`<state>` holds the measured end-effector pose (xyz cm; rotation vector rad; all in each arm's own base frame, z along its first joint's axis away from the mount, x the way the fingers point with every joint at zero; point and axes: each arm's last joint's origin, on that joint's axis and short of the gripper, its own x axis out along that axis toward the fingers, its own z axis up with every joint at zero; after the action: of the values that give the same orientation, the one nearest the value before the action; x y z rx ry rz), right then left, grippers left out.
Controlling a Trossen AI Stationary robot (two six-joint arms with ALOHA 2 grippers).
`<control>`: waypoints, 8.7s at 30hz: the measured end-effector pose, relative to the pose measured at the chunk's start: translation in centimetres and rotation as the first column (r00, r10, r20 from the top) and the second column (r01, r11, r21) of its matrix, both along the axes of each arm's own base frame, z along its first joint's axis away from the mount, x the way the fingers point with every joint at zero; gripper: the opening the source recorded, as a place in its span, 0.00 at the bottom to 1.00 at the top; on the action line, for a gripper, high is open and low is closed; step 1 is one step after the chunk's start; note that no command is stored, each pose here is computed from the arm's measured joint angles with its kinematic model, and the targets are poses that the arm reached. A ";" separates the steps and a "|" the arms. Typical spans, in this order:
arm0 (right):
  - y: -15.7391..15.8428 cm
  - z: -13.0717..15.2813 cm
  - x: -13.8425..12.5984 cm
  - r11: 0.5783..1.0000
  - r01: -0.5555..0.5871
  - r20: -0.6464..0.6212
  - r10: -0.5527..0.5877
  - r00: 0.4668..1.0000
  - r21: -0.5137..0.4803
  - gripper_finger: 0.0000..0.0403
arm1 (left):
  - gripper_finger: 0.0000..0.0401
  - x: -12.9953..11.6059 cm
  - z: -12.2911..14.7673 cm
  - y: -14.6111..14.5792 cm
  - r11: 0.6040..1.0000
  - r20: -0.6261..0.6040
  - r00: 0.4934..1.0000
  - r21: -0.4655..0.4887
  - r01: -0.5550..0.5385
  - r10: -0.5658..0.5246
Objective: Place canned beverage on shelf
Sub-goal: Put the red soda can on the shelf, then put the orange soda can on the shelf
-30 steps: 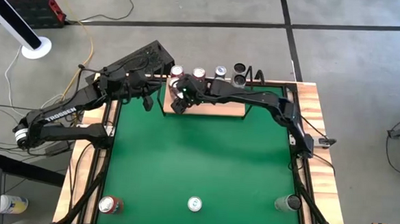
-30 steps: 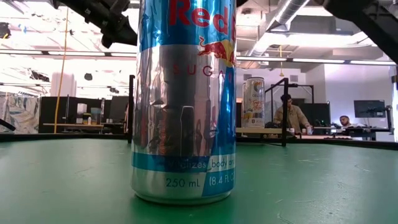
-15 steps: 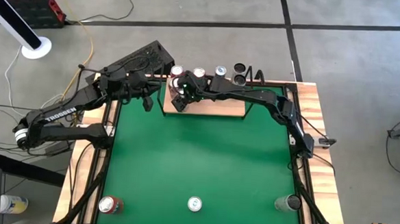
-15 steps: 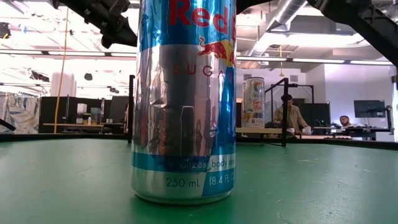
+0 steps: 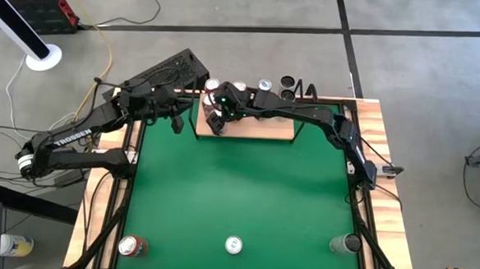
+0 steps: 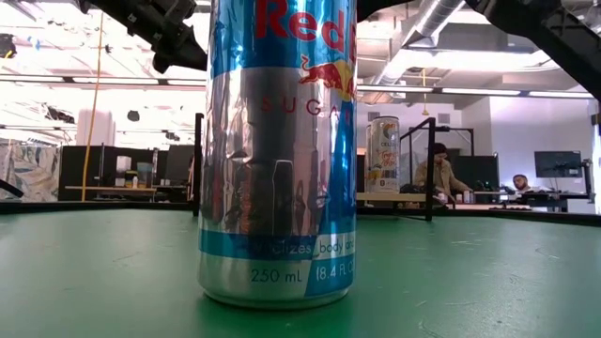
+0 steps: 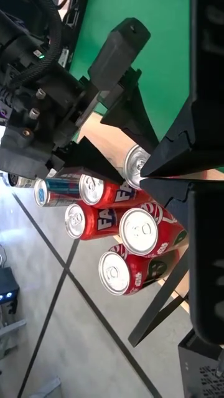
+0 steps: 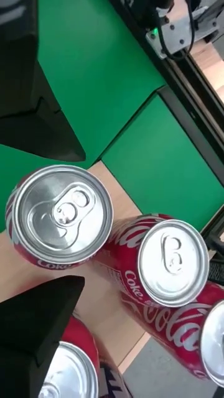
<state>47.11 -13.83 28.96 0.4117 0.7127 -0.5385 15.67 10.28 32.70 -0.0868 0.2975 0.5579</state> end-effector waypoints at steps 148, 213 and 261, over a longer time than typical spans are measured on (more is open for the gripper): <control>3.4 -8.3 -4.9 0.963 0.047 0.367 0.055 0.929 -0.264 0.04 | 0.00 2.6 -1.6 -3.1 0.975 -0.008 1.000 -0.224 0.001 -0.003; 3.2 -1.7 -13.1 0.944 -0.038 0.277 0.134 0.951 -0.327 0.05 | 0.00 10.8 -7.7 -1.6 1.000 -0.266 0.964 0.006 -0.021 0.022; 3.6 -0.7 -13.8 0.925 -0.129 0.258 0.231 0.938 -0.357 0.05 | 0.00 11.3 -2.2 -4.6 0.994 -0.244 0.965 -0.072 0.086 -0.101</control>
<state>33.33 -10.21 28.24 0.0986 0.3539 -0.4001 26.99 5.67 30.48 -0.0614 0.5589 0.4660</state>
